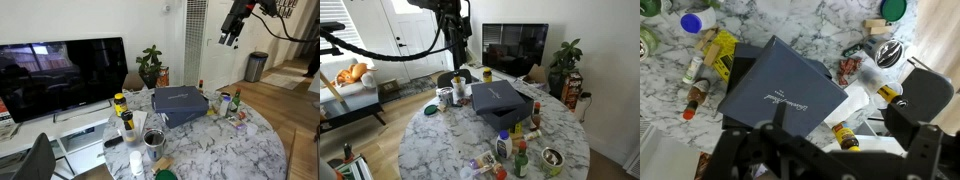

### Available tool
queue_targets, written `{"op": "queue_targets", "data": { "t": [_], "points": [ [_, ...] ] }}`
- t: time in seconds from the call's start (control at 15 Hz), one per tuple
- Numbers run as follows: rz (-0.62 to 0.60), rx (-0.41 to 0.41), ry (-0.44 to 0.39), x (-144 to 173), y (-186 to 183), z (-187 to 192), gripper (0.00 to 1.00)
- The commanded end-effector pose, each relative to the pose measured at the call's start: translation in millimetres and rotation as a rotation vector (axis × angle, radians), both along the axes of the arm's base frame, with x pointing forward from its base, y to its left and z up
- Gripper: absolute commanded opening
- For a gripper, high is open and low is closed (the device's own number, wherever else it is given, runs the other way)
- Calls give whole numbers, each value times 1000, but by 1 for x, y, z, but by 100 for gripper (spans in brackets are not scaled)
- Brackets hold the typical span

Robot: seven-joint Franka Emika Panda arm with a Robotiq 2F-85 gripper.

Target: Take the lid off of the box and put the box on top of it

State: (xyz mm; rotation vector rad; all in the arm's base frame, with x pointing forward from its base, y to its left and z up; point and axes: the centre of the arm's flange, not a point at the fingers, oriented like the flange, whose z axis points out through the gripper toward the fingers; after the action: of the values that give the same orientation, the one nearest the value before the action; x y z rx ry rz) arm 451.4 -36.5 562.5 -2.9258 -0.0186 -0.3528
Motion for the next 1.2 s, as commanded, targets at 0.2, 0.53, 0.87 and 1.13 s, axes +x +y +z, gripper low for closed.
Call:
{"op": "queue_targets", "data": {
  "t": [0.2, 0.53, 0.87, 1.13],
  "points": [
    [0, 0, 0, 0, 0, 0, 100],
    [20, 80, 78, 18, -14, -30, 100],
    [123, 280, 191, 54, -39, -127, 100],
    [203, 387, 298, 67, -62, -210, 100]
  ]
}}
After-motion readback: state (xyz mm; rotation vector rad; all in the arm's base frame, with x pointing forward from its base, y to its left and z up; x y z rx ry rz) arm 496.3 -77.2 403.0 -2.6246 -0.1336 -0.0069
